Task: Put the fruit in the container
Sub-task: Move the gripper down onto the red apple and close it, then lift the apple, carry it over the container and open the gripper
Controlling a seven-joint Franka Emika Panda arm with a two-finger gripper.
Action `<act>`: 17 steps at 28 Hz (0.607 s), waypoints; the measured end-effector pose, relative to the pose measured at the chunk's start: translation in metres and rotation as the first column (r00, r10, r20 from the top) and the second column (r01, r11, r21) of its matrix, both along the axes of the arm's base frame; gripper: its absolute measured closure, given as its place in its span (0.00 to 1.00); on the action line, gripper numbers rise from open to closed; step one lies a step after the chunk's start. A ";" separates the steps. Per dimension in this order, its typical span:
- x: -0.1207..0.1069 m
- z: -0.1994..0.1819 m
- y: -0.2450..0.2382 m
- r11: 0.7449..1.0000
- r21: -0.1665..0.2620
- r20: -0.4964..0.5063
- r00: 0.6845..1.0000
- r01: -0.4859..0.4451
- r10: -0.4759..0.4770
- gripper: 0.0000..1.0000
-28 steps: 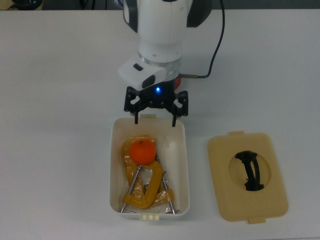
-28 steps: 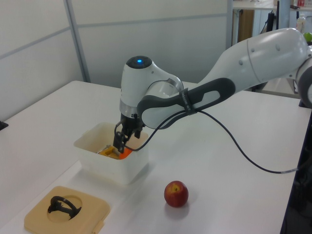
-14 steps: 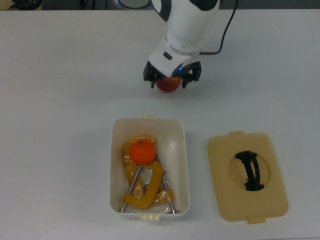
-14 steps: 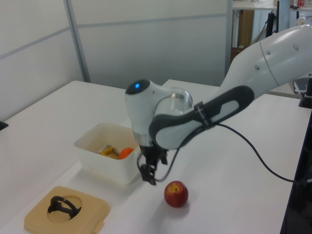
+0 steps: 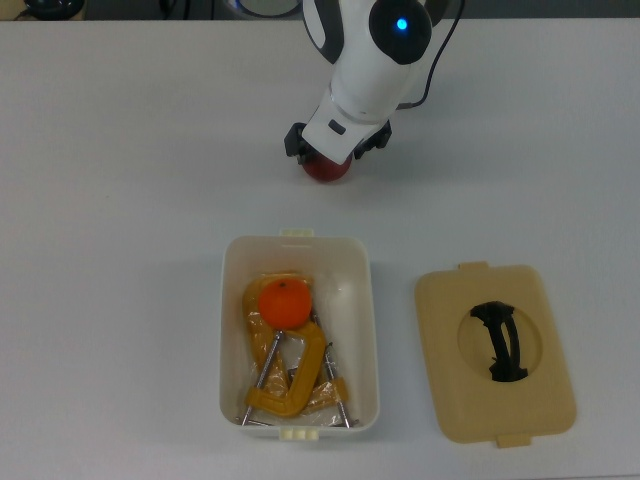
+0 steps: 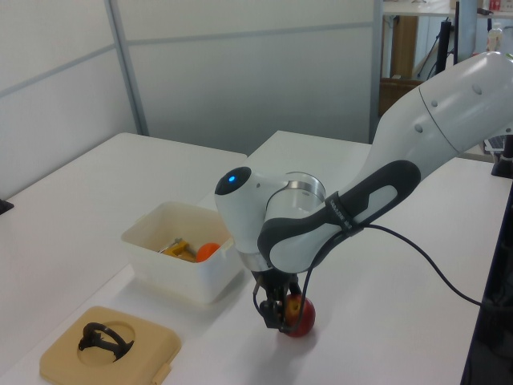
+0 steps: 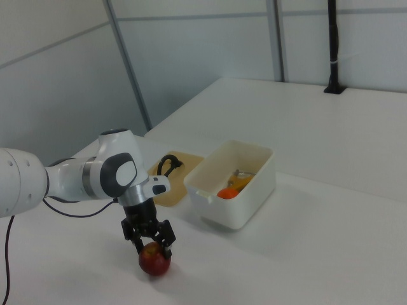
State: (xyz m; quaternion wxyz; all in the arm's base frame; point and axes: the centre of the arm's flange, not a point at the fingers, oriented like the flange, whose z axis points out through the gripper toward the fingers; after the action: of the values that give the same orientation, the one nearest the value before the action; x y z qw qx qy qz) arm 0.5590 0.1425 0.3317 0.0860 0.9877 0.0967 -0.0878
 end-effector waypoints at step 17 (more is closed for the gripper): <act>0.007 0.016 0.001 1.000 0.009 0.034 0.999 0.002 -0.002 0.09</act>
State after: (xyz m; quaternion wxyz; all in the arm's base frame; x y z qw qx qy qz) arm 0.5665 0.1438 0.3481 0.0831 0.9895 0.0948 -0.0706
